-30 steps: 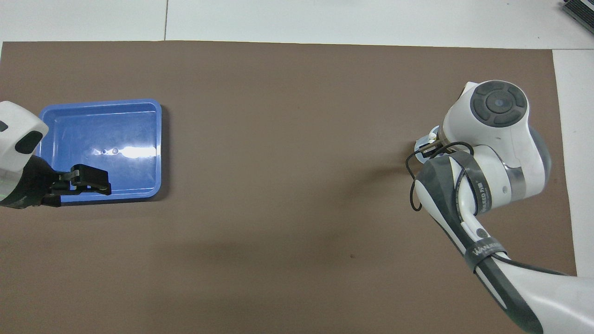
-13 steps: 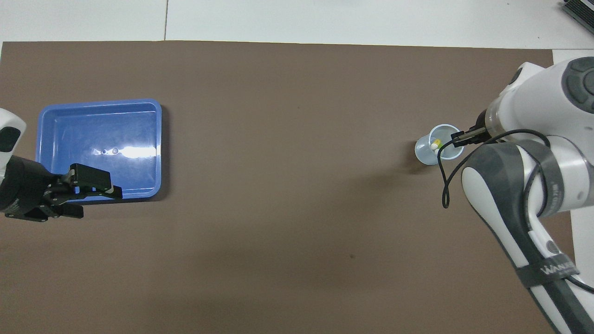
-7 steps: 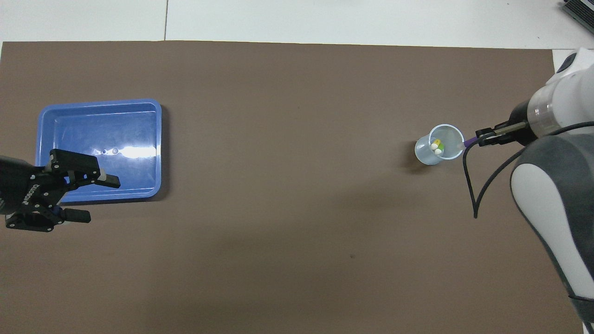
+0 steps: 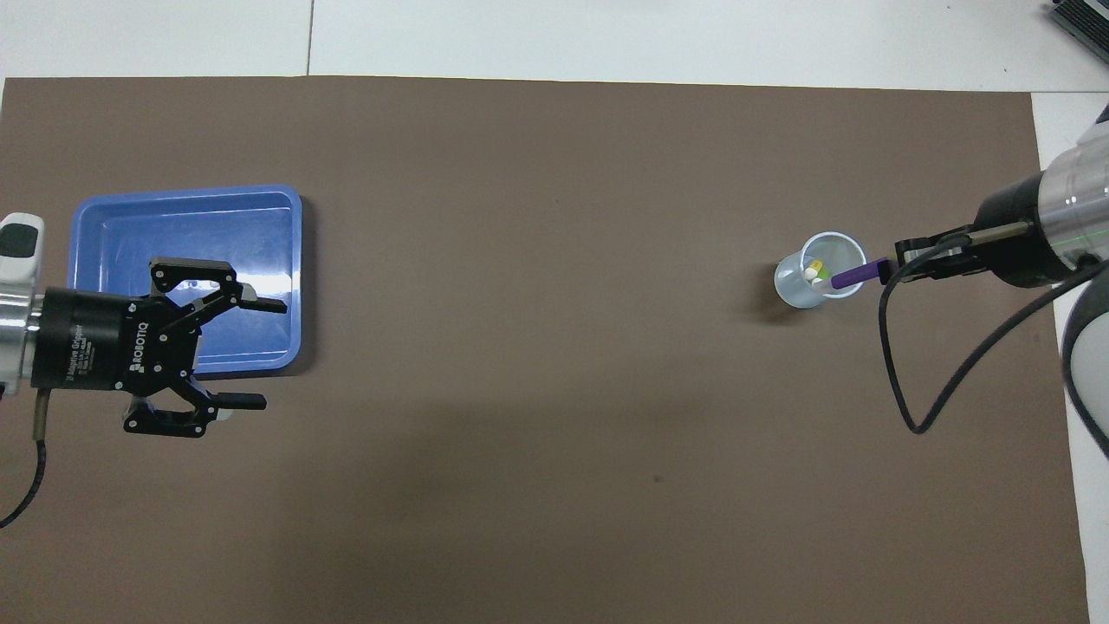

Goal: Right arm passes pens to left for tray arrangement
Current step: 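Pull the purple pen from the cup while the left gripper rises, then carry the purple pen toward the left gripper while it approaches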

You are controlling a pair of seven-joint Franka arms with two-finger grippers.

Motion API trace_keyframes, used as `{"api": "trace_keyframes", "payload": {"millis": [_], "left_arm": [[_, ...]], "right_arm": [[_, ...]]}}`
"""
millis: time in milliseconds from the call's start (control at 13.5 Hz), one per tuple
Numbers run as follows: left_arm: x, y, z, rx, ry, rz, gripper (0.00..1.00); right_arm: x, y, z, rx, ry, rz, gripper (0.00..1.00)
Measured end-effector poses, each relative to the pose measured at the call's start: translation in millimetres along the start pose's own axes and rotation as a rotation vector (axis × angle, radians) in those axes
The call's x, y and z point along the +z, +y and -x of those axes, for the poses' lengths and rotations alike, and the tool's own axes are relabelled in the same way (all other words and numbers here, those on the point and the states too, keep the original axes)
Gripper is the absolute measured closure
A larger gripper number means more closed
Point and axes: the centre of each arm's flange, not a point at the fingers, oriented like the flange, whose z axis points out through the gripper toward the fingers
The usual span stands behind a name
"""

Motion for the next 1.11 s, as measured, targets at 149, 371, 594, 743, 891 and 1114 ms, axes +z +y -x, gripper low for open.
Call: {"api": "trace_keyframes", "payload": {"millis": [149,371,594,743,891,1114], "left_arm": [[7,6,9,-0.035,0.001,0.017,0.02],[27,20,26,-0.043,0.044,0.057,0.02],[45,30,39,-0.041,0.064,0.103,0.02],[59,35,48,-0.043,0.078,0.121,0.03],[70,40,49,-0.056,0.098,0.152,0.04],[93,49,46,-0.077,0.088,0.2,0.04]], "right_arm": [[0,-18,0,0.081,0.001,-0.072,0.82],[2,-65,0,0.226,0.006,-0.149,0.82],[12,-124,2,0.387,-0.01,-0.222,0.82],[20,-146,0,0.493,-0.029,-0.28,0.82],[28,-166,-2,0.592,-0.039,-0.333,0.82],[39,-209,3,0.713,-0.046,-0.372,0.82]]}}
